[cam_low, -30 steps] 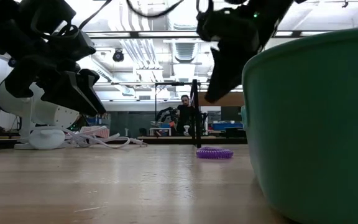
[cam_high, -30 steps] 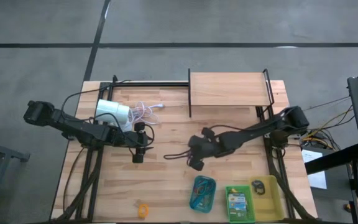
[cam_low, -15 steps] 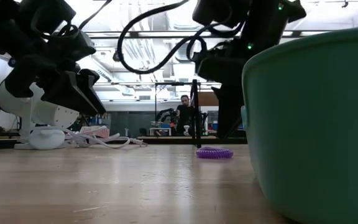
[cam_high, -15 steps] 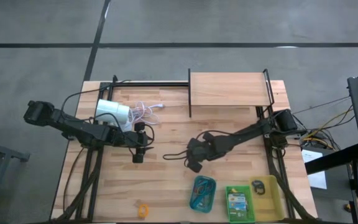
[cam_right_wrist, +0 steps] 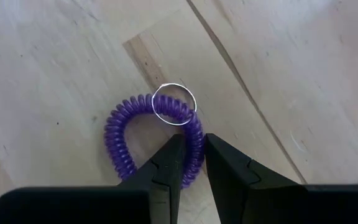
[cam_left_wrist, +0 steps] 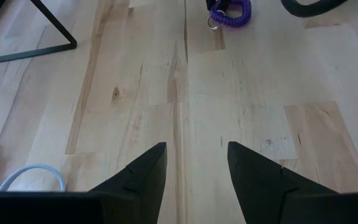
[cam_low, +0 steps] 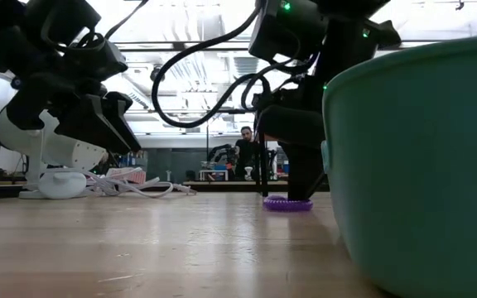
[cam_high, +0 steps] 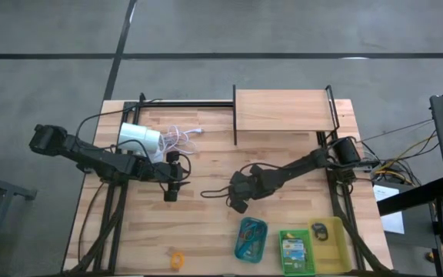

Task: Pick & Place Office Desk Supplies
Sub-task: Put the violet spring rubberband into the yellow bin, then put the yellow spring rubberband into the yellow bin

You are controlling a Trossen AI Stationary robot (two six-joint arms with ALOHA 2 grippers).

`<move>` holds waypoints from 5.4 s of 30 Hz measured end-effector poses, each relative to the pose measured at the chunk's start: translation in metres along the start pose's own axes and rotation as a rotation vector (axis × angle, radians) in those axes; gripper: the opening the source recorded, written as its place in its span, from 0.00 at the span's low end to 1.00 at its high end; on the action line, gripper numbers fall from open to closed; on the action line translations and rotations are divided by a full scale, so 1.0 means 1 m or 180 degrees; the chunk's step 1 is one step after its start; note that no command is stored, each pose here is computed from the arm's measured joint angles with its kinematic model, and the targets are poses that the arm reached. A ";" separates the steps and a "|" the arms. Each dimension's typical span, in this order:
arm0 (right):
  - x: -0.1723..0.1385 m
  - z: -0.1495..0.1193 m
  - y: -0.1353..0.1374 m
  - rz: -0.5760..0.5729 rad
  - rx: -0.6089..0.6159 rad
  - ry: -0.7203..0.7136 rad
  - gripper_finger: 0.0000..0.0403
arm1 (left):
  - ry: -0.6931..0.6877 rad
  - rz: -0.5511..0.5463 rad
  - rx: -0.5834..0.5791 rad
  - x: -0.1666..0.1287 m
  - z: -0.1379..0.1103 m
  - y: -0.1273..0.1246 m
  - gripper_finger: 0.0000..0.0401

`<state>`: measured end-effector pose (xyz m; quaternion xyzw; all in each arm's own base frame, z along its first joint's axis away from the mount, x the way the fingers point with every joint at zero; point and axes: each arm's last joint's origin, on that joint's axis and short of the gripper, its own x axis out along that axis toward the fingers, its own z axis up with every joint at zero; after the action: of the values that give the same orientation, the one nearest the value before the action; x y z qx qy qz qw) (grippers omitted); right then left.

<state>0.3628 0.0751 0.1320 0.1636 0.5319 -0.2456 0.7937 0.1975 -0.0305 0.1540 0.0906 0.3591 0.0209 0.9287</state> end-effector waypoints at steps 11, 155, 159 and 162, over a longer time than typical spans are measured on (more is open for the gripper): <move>0.001 0.001 -0.001 0.0091 0.0024 0.0111 0.12 | 0.0000 0.0000 -0.0001 0.000 0.000 0.000 0.44; -0.144 -0.097 -0.108 0.0828 0.0211 -0.2505 0.32 | 0.0007 0.0001 -0.0001 0.000 0.000 0.000 0.44; -0.118 -0.092 -0.115 0.1208 0.0013 -0.2748 0.32 | 0.0008 0.0001 -0.0001 0.000 0.000 0.000 0.44; -0.101 -0.090 -0.123 0.1326 -0.0157 -0.2984 0.31 | 0.0008 0.0001 -0.0001 0.000 0.000 0.000 0.44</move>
<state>0.1929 0.0423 0.1908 0.1197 0.0806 -0.1165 0.9827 0.1973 -0.0303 0.1538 0.0904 0.3603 0.0211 0.9282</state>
